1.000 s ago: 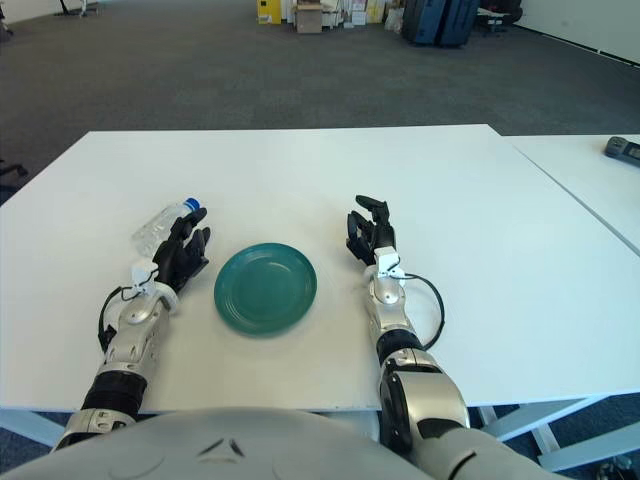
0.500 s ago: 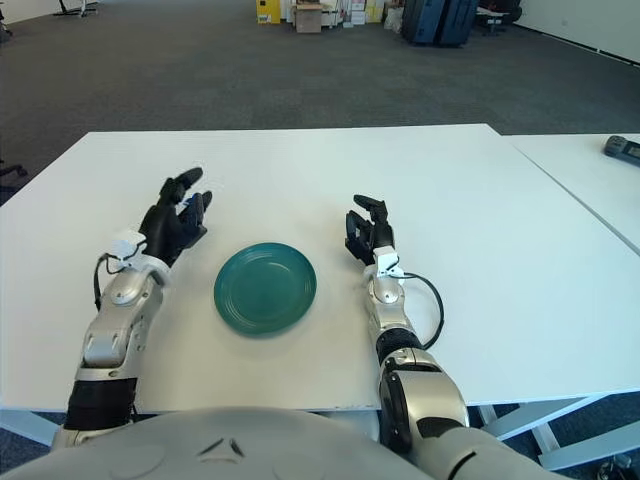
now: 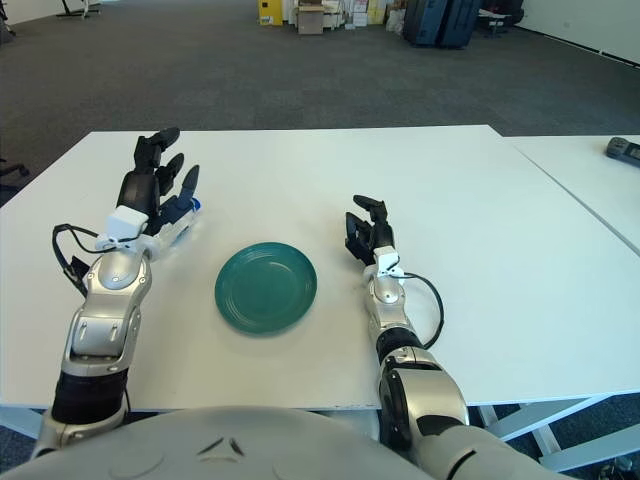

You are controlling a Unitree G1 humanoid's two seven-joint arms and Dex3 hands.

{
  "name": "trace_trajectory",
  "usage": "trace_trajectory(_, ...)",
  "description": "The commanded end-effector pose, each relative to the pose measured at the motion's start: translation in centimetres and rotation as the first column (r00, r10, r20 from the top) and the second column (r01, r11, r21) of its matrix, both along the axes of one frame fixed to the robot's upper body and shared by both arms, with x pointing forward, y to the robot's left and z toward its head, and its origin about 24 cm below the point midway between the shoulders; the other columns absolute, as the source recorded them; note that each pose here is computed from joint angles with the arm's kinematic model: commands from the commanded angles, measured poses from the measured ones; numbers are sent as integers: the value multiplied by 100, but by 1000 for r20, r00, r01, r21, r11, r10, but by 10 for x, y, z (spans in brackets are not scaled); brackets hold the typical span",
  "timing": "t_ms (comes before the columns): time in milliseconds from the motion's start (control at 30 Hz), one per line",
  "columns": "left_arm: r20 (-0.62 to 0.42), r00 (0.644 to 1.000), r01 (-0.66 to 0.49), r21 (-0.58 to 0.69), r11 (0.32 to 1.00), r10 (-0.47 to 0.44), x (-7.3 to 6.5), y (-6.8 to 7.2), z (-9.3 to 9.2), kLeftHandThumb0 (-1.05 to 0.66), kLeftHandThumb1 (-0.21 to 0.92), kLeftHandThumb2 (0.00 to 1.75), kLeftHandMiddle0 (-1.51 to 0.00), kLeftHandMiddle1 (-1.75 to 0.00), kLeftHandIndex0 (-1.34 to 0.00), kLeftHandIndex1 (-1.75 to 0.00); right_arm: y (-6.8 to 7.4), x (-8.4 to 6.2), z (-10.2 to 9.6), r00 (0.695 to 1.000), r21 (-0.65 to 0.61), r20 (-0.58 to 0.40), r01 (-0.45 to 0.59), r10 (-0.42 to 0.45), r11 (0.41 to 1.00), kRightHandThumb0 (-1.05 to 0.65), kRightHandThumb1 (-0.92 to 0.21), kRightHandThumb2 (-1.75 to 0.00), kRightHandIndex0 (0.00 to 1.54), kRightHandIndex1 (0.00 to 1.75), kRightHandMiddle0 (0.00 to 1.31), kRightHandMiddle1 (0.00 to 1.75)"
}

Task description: Put the bottle into the plate.

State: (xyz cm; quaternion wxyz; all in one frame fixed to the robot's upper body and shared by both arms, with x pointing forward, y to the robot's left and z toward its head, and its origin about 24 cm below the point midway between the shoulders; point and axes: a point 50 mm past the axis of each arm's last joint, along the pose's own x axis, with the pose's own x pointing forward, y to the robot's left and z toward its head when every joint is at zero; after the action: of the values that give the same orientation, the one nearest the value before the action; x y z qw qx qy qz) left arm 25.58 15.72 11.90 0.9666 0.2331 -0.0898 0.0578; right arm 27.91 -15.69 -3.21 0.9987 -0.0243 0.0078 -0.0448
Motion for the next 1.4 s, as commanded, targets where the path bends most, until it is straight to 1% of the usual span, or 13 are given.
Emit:
trace_trajectory(0, 31, 999, -23, 176, 984, 18, 15, 3, -4, -92, 92, 52, -36, 0, 0, -79, 2, -17, -22, 994, 18, -113, 4, -2, 1000, -63, -92, -65, 65, 12, 6, 96)
trace_trajectory(100, 29, 999, -40, 312, 949, 32, 30, 6, -19, -97, 92, 56, -28, 0, 0, -71, 2, -17, -22, 994, 17, -110, 1, 1, 1000, -63, -92, -65, 65, 13, 6, 96)
trace_trajectory(167, 32, 999, -37, 380, 924, 27, 36, 7, -28, -99, 92, 58, -24, 0, 0, -66, 2, -17, -22, 994, 17, -109, -1, 3, 1000, -63, -92, -65, 64, 13, 6, 96)
trace_trajectory(333, 39, 999, -35, 534, 845, 18, 49, 8, -52, -104, 92, 62, -10, 0, 0, -50, 2, -17, -22, 994, 19, -108, -3, 5, 1000, -63, -92, -65, 64, 13, 6, 96)
trace_trajectory(433, 35, 999, -38, 622, 782, 20, 54, 10, -65, -104, 92, 63, -4, 0, 0, -41, 1, -17, -22, 994, 20, -107, -4, 6, 1000, -63, -92, -64, 64, 13, 6, 96)
trace_trajectory(467, 22, 999, -32, 663, 748, 24, 56, 12, -69, -105, 92, 64, -3, 0, 0, -39, 1, -17, -22, 994, 21, -107, -5, 7, 1000, -63, -92, -64, 64, 13, 6, 96)
trace_trajectory(533, 11, 1000, -27, 703, 711, 28, 58, 13, -73, -105, 92, 66, -1, 0, 0, -30, 1, -17, -22, 994, 21, -108, -6, 9, 1000, -64, -92, -64, 64, 14, 6, 96)
trace_trajectory(667, -33, 998, -5, 767, 642, 48, 65, 16, -81, -105, 92, 69, 0, 0, 0, -20, 0, -17, -21, 994, 22, -108, -6, 9, 1000, -64, -92, -65, 64, 14, 7, 97)
trace_trajectory(733, -65, 996, 13, 794, 608, 63, 68, 17, -86, -105, 92, 71, 0, 0, 0, -14, -1, -17, -21, 995, 21, -104, -7, 10, 1000, -64, -92, -65, 64, 14, 7, 97)
trace_trajectory(800, -125, 989, 58, 817, 574, 78, 71, 16, -93, -105, 92, 73, 0, 0, 0, -10, -1, -18, -21, 995, 17, -100, -12, 14, 1000, -64, -92, -65, 64, 14, 7, 97)
trace_trajectory(933, -206, 975, 123, 823, 555, 88, 73, 14, -101, -105, 92, 76, 0, 0, 0, -2, -2, -19, -21, 995, 11, -96, -20, 21, 1000, -64, -92, -65, 64, 15, 8, 97)
trace_trajectory(1200, -343, 933, 224, 794, 565, 112, 74, 13, -113, -105, 92, 76, 0, 0, 0, 0, -4, -20, -20, 996, 7, -82, -24, 24, 1000, -63, -92, -66, 65, 16, 10, 98)
trace_trajectory(1367, -375, 918, 241, 786, 569, 129, 73, 14, -117, -105, 92, 75, 0, 0, 0, 0, -5, -21, -19, 998, 4, -67, -21, 21, 1000, -64, -92, -65, 65, 17, 10, 99)
